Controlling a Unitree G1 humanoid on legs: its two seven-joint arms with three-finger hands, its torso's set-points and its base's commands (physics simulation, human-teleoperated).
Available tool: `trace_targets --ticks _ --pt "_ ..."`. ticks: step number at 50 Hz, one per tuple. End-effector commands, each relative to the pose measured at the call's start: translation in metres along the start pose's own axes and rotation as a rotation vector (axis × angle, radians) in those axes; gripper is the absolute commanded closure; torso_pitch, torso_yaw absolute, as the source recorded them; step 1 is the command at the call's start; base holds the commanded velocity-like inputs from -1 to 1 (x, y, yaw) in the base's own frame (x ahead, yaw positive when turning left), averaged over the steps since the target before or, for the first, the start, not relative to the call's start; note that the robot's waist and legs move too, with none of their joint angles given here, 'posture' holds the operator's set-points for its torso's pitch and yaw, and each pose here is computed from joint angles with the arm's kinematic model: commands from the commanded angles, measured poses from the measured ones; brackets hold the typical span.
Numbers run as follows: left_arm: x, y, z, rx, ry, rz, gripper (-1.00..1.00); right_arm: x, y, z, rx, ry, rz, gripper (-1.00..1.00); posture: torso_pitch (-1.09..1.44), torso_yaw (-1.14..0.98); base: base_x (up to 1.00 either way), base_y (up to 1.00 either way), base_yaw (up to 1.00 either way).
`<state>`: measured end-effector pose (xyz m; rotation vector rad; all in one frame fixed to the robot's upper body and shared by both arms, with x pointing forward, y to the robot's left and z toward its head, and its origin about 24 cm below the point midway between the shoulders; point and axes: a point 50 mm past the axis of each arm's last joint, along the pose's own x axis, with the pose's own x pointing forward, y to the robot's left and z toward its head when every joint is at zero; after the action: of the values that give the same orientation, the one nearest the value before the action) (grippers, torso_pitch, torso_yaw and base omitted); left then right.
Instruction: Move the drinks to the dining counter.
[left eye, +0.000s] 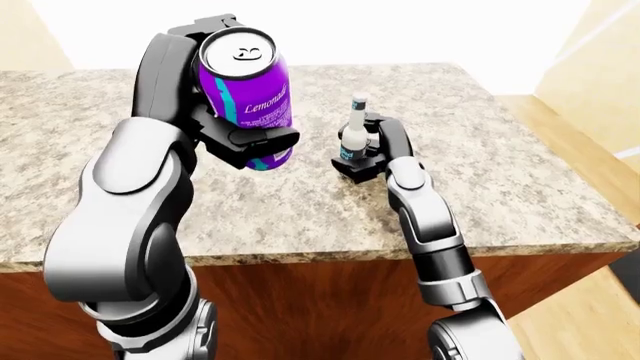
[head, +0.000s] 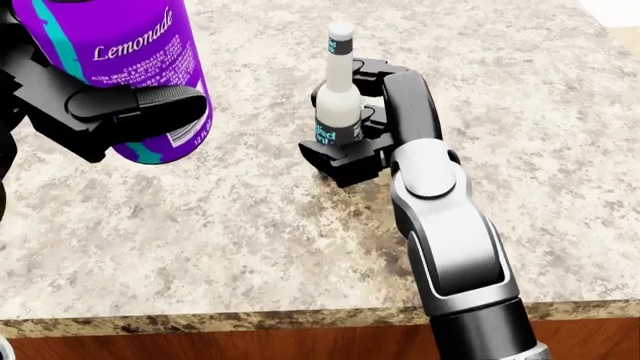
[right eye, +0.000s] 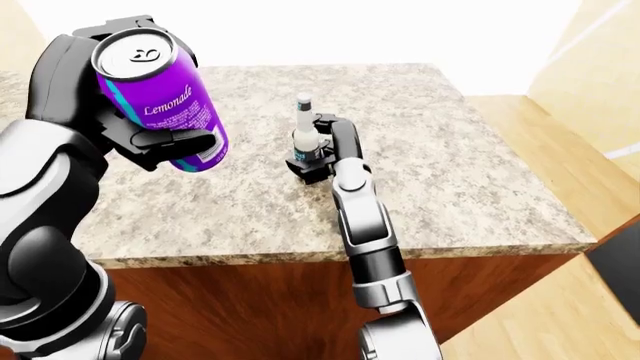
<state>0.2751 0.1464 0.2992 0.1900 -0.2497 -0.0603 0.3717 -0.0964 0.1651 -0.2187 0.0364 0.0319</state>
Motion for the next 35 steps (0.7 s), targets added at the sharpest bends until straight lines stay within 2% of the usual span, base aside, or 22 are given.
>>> trace_targets --ticks 1,9,18,20,21,30,35 --pt "-0.0023 0.0034 0.0144 0.006 -0.081 0.022 1.0 0.0006 -0.0046 0.0145 -0.007 -0.058 -0.025 0.54 0.0 0.0 0.0 0.0 0.0" --pt "-0.0034 0.0038 0.0156 0.007 -0.084 0.024 1.0 0.0004 -0.0049 0.0128 -0.01 -0.059 -0.021 0.11 0.0 0.0 0.0 0.0 0.0" --pt "-0.0035 0.0049 0.0171 0.007 -0.086 0.026 1.0 -0.0008 -0.0086 0.0124 -0.009 -0.062 -0.024 0.06 0.0 0.0 0.0 0.0 0.0" --pt "-0.0035 0.0049 0.0178 0.007 -0.086 0.026 1.0 -0.0018 -0.0088 0.0136 -0.009 -0.065 -0.022 -0.01 0.0 0.0 0.0 0.0 0.0" --pt "-0.0033 0.0049 0.0177 0.008 -0.086 0.025 1.0 -0.0023 -0.0092 0.014 -0.01 -0.067 -0.021 -0.11 0.0 0.0 0.0 0.0 0.0" --pt "-0.0038 0.0053 0.0192 0.008 -0.087 0.025 1.0 -0.0053 -0.0128 0.015 -0.016 -0.072 -0.019 -0.34 0.0 0.0 0.0 0.0 0.0" --pt "-0.0029 0.0057 0.0197 0.009 -0.088 0.026 1.0 -0.0086 -0.0132 0.0161 -0.022 -0.078 -0.013 -0.55 0.0 0.0 0.0 0.0 0.0"
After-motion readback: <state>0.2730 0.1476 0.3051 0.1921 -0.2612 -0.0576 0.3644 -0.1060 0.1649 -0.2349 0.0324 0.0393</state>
